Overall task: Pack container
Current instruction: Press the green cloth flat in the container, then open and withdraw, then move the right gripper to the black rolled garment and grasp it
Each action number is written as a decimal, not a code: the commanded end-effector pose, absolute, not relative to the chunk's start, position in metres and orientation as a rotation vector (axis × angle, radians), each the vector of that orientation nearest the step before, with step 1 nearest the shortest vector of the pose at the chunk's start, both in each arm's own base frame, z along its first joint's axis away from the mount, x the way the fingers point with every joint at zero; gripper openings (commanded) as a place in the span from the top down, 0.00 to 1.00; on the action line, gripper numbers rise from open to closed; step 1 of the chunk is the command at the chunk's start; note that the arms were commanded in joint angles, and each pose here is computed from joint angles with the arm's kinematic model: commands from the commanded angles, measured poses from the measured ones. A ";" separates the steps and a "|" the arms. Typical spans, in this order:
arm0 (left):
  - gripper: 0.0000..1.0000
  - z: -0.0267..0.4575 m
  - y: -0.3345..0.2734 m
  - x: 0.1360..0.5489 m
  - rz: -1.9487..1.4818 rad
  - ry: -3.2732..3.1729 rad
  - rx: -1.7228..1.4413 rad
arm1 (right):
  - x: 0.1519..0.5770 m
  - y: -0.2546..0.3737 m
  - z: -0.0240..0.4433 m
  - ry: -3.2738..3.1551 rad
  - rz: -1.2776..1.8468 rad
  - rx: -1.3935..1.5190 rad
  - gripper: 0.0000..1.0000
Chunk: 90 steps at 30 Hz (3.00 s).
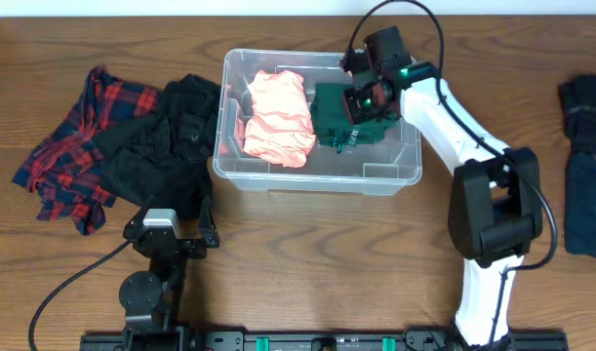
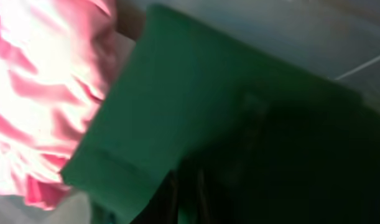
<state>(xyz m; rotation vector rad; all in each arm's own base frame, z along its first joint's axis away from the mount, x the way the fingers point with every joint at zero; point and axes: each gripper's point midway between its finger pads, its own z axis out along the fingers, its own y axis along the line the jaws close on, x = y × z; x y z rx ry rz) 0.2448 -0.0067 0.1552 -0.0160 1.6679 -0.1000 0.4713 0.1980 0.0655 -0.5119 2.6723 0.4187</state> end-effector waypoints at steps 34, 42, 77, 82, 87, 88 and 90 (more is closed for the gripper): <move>0.02 0.140 -0.008 0.244 -0.108 1.713 -0.011 | 0.435 -0.141 0.254 2.361 0.133 0.453 0.20; 0.02 0.140 -0.008 0.244 -0.108 1.713 -0.011 | 0.439 -0.228 0.197 2.358 0.109 0.660 0.21; 0.02 0.140 -0.008 0.244 -0.108 1.713 -0.011 | 0.407 -0.379 0.028 2.252 0.294 0.874 0.29; 0.02 0.140 -0.008 0.244 -0.108 1.713 -0.011 | 0.410 -0.377 0.004 2.252 0.336 0.886 0.28; 0.02 0.140 -0.008 0.244 -0.108 1.713 -0.011 | 0.415 -0.374 -0.010 2.240 0.381 0.880 0.31; 0.02 0.140 -0.008 0.244 -0.108 1.713 -0.012 | 0.416 -0.373 -0.012 2.239 0.386 0.877 0.32; 0.02 0.140 -0.008 0.244 -0.108 1.713 -0.012 | 0.420 -0.370 -0.013 2.233 0.399 0.859 0.36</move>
